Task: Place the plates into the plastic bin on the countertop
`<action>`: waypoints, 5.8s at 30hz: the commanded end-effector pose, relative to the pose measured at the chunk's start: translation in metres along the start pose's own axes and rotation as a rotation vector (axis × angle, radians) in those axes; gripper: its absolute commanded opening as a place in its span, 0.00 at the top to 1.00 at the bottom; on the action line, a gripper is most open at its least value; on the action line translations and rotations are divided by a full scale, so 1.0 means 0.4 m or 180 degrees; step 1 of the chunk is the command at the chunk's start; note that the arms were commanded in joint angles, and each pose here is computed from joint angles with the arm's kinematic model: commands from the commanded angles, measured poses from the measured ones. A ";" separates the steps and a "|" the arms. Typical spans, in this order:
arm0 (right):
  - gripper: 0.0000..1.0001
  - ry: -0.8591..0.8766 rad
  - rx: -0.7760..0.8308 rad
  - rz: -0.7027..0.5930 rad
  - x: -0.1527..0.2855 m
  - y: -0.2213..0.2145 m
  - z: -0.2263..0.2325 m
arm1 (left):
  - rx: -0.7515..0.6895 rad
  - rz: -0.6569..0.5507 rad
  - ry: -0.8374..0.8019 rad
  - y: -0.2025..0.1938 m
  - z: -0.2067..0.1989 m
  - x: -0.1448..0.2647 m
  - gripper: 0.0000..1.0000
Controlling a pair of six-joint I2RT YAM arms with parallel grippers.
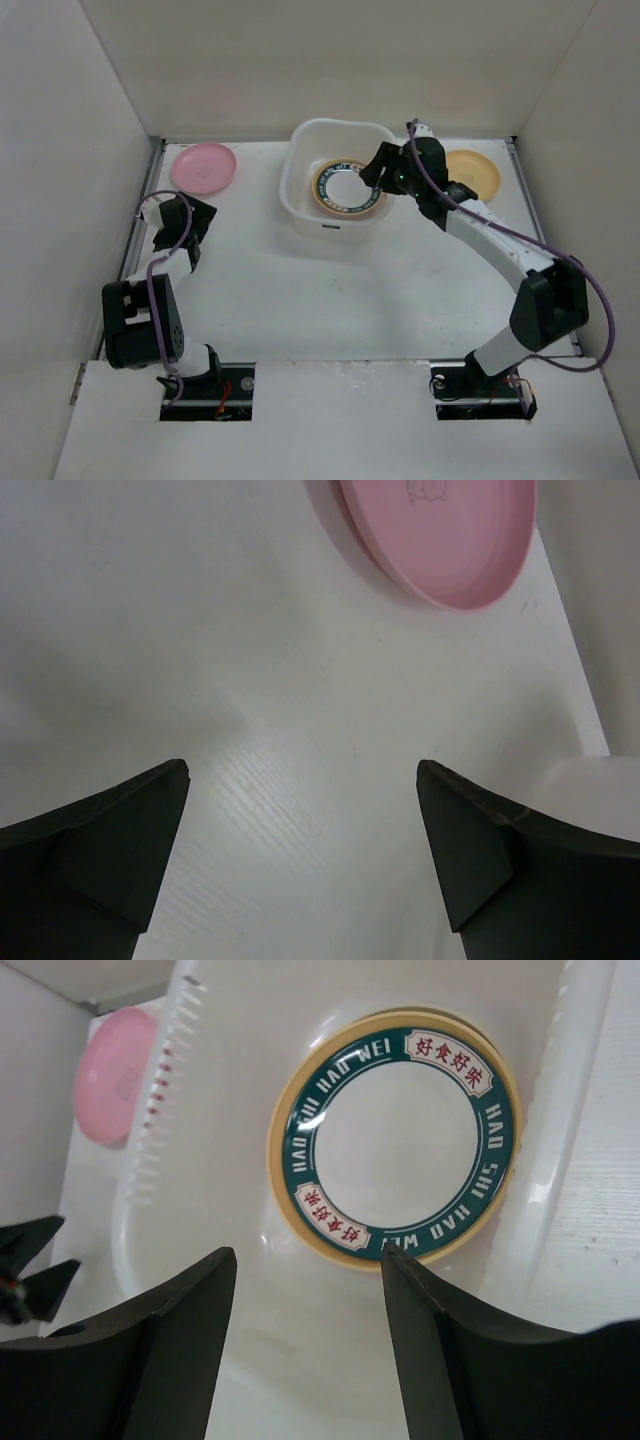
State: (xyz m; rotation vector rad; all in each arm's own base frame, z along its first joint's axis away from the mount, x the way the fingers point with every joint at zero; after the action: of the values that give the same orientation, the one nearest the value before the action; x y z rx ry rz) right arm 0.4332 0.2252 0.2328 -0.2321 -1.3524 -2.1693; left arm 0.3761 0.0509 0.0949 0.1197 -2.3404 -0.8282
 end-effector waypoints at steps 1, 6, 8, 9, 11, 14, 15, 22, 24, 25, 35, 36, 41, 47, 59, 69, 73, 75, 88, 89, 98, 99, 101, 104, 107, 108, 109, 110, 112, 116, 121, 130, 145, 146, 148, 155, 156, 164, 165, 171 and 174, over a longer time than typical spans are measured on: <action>0.34 0.0254 0.0105 -0.0414 0.076 0.055 0.046 | 0.0312 -0.0190 -0.0417 0.081 -0.100 -0.043 0.00; 0.32 0.0356 0.0110 -0.0507 0.143 0.020 0.027 | 0.0517 -0.0064 -0.0367 0.095 -0.110 -0.155 0.05; 0.32 0.0408 0.0081 -0.0521 0.165 0.009 0.022 | 0.0620 -0.0023 -0.0369 0.099 -0.114 -0.196 0.10; 0.32 0.0430 0.0069 -0.0525 0.175 0.005 0.018 | 0.0675 0.0000 -0.0377 0.101 -0.118 -0.217 0.12; 0.32 0.0450 0.0062 -0.0564 0.196 0.007 0.012 | 0.0756 0.0053 -0.0357 0.098 -0.118 -0.254 0.17; 0.32 0.0422 0.0065 -0.0650 0.217 0.019 -0.002 | 0.0830 0.0074 -0.0297 0.103 -0.111 -0.299 0.24; 0.32 0.0400 0.0058 -0.0668 0.219 0.021 -0.009 | 0.0846 0.0075 -0.0272 0.103 -0.109 -0.313 0.27; 0.32 0.0356 0.0016 -0.0707 0.215 0.018 -0.037 | 0.0923 0.0113 -0.0123 0.114 -0.106 -0.406 0.37; 0.32 0.0328 0.0010 -0.0707 0.212 0.014 -0.046 | 0.0919 0.0137 -0.0087 0.111 -0.107 -0.424 0.45; 0.32 0.0323 0.0003 -0.0715 0.211 0.016 -0.049 | 0.0915 0.0146 -0.0063 0.110 -0.107 -0.430 0.51; 0.32 0.0242 -0.0100 -0.0772 0.229 0.025 -0.081 | 0.0952 0.0101 -0.0113 0.146 -0.111 -0.378 0.94; 0.33 0.0235 -0.0103 -0.0777 0.231 0.025 -0.084 | 0.0935 0.0064 -0.0166 0.160 -0.123 -0.350 0.94; 0.33 0.0092 -0.0204 -0.0903 0.262 0.041 -0.121 | 0.0784 -0.0198 -0.0555 0.224 -0.225 -0.180 0.94; 0.32 -0.0195 -0.0302 -0.0917 0.294 0.021 -0.197 | 0.0207 -0.0084 -0.1412 0.173 -0.470 0.060 0.92; 0.31 -0.0419 -0.0347 -0.1217 0.392 0.025 -0.242 | -0.1218 0.0693 -0.2168 -0.145 -0.758 0.268 0.91; 0.29 -0.0770 -0.0559 -0.1482 0.434 0.034 -0.328 | -0.1939 0.0952 -0.1879 -0.349 -0.788 0.164 0.90; 0.29 -0.0907 -0.0639 -0.1566 0.441 0.041 -0.363 | -0.2194 0.0971 -0.1734 -0.391 -0.769 0.133 0.89; 0.29 -0.0981 -0.0739 -0.1589 0.438 0.040 -0.385 | -0.2268 0.1003 -0.1710 -0.411 -0.761 0.121 0.86; 0.29 -0.1442 -0.1456 -0.1420 0.341 0.009 -0.595 | -0.2725 0.0463 -0.1917 -0.381 -0.811 0.244 0.00; 0.29 -0.1484 -0.1533 -0.1403 0.332 0.008 -0.619 | -0.2701 0.0397 -0.1984 -0.364 -0.816 0.274 0.00; 0.32 -0.1439 -0.2294 -0.1163 0.189 0.001 -0.786 | -0.2326 -0.0034 -0.2284 -0.258 -0.709 0.485 0.00; 0.32 -0.1419 -0.2354 -0.1139 0.169 0.005 -0.796 | -0.2258 -0.0058 -0.2275 -0.251 -0.680 0.495 0.00; 0.33 -0.1404 -0.2456 -0.1101 0.135 0.012 -0.814 | -0.2114 -0.0092 -0.2224 -0.239 -0.620 0.505 0.00; 0.33 -0.1405 -0.2520 -0.1084 0.095 0.031 -0.837 | -0.2000 -0.0106 -0.2126 -0.225 -0.538 0.511 0.00; 0.33 -0.1425 -0.2627 -0.1074 0.064 0.046 -0.863 | -0.2011 -0.0105 -0.2055 -0.209 -0.476 0.516 0.00; 0.33 -0.1444 -0.2689 -0.1065 0.055 0.046 -0.876 | -0.2021 -0.0097 -0.2025 -0.204 -0.462 0.517 0.00; 0.33 -0.1456 -0.2749 -0.1051 0.046 0.046 -0.884 | -0.2034 -0.0100 -0.1977 -0.196 -0.443 0.517 0.00; 0.34 -0.1467 -0.2794 -0.1029 0.036 0.045 -0.892 | -0.2034 -0.0109 -0.1932 -0.186 -0.425 0.517 0.00; 0.34 -0.1497 -0.2872 -0.0982 0.021 0.042 -0.908 | -0.2029 -0.0124 -0.1886 -0.174 -0.400 0.519 0.00; 0.35 -0.1556 -0.2982 -0.0899 -0.006 0.040 -0.925 | -0.2050 -0.0126 -0.1782 -0.149 -0.353 0.525 0.00; 0.41 -0.1633 -0.3040 -0.0798 -0.037 0.044 -0.942 | -0.1978 -0.0127 -0.1740 -0.115 -0.314 0.554 0.00; 0.96 -0.1633 -0.3130 -0.0685 -0.084 0.034 -0.957 | -0.1955 -0.0220 -0.1521 -0.058 -0.225 0.576 0.00; 0.99 0.0135 -0.1625 -0.1245 0.085 0.269 -0.306 | -0.1792 -0.0216 -0.1408 -0.059 -0.159 0.565 0.00; 0.99 0.0219 -0.1514 -0.1224 0.093 0.267 -0.254 | -0.1786 -0.0202 -0.1424 -0.064 -0.158 0.566 0.00; 0.98 0.0358 -0.1319 -0.1167 0.107 0.256 -0.157 | -0.1774 -0.0163 -0.1448 -0.073 -0.154 0.571 0.00; 0.97 0.0074 -0.0416 -0.0690 0.037 0.151 0.010 | -0.1791 -0.0086 -0.1351 -0.099 -0.107 0.564 0.00; 0.97 0.0005 -0.0323 -0.0678 0.025 0.145 0.019 | -0.1791 -0.0090 -0.1333 -0.100 -0.102 0.561 0.00; 0.98 -0.0497 0.0074 -0.0615 -0.076 0.137 -0.008 | -0.1824 -0.0081 -0.1250 -0.115 -0.074 0.552 0.00; 0.98 -0.0587 0.0111 -0.0603 -0.085 0.136 -0.017 | -0.1832 -0.0078 -0.1244 -0.117 -0.072 0.551 0.00; 0.96 -0.0851 0.0299 -0.0440 -0.126 0.103 -0.047 | -0.1856 -0.0075 -0.1219 -0.121 -0.065 0.547 0.00; 0.92 -0.0908 0.0344 -0.0347 -0.136 0.079 -0.051 | -0.1872 -0.0070 -0.1202 -0.123 -0.064 0.543 0.00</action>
State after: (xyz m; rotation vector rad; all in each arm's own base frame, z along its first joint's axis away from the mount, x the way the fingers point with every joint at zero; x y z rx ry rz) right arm 0.4919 0.2128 0.1962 -0.4989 -1.6214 -2.1694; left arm 0.2136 -0.0657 0.2009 -0.3078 -2.3196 -1.6262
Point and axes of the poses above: each gripper's point midway between its finger pads, its own x axis back along the fingers, its own z axis along the line the jaws close on, y = z × x, the point moved 1 cm from there along x, back along the fingers, and after that the axes turned 1 degree about x, right-handed, at the moved point
